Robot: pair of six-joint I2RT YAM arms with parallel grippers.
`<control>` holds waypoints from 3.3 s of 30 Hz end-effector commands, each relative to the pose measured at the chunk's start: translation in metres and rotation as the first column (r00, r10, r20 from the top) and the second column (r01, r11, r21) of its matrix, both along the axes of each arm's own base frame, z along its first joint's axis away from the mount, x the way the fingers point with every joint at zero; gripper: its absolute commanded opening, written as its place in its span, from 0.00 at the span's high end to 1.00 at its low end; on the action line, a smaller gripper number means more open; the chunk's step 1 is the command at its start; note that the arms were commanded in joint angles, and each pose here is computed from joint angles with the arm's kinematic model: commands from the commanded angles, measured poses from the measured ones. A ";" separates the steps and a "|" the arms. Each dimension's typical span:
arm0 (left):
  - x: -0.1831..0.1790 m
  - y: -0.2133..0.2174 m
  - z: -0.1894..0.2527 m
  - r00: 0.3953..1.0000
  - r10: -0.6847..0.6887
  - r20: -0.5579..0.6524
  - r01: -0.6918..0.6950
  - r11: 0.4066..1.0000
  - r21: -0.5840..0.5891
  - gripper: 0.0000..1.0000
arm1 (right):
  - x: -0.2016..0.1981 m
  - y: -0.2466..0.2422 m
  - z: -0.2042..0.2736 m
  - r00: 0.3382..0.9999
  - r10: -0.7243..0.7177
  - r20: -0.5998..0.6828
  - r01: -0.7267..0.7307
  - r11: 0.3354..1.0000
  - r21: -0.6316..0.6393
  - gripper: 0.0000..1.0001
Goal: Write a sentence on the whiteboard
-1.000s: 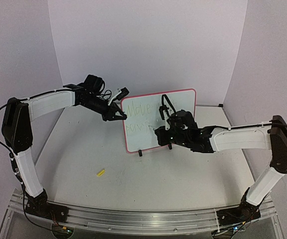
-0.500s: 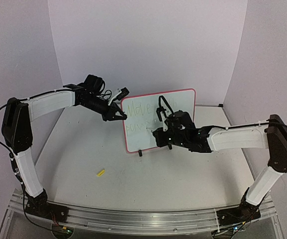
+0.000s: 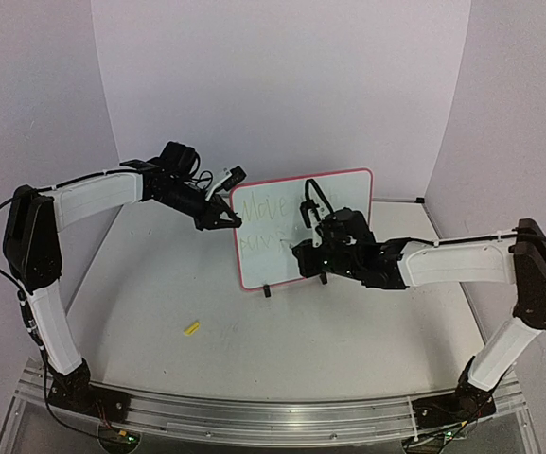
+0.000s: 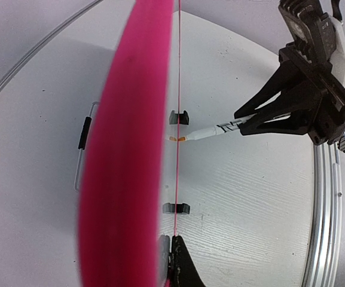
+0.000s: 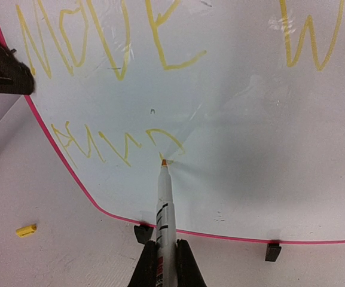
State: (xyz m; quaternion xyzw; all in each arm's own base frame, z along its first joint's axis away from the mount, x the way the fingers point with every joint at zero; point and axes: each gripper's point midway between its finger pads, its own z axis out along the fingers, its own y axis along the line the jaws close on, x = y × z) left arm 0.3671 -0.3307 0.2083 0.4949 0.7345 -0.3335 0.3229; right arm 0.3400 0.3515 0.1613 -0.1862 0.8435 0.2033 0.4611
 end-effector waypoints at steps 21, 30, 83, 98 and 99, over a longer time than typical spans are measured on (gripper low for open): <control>0.006 0.014 -0.023 0.998 0.022 0.060 -0.030 0.992 0.121 1.00 | -0.009 -0.032 0.031 0.999 0.018 0.039 -0.020 0.999 0.049 1.00; 0.006 0.013 -0.024 0.998 0.020 0.060 -0.028 0.992 0.122 1.00 | 0.003 -0.021 0.033 0.998 0.013 0.057 -0.016 0.998 0.058 1.00; 0.006 0.013 -0.023 0.998 0.020 0.061 -0.027 0.992 0.122 1.00 | 0.019 -0.026 0.033 0.995 -0.070 0.068 0.069 0.997 0.028 1.00; 0.006 0.013 -0.022 0.998 0.019 0.063 -0.027 0.992 0.121 1.00 | 0.016 -0.020 0.048 0.995 -0.031 0.091 0.026 0.998 0.058 1.00; 0.006 0.013 -0.022 0.998 0.019 0.064 -0.027 0.992 0.120 1.00 | 0.016 -0.019 0.049 0.995 -0.029 0.093 0.024 0.998 0.059 1.00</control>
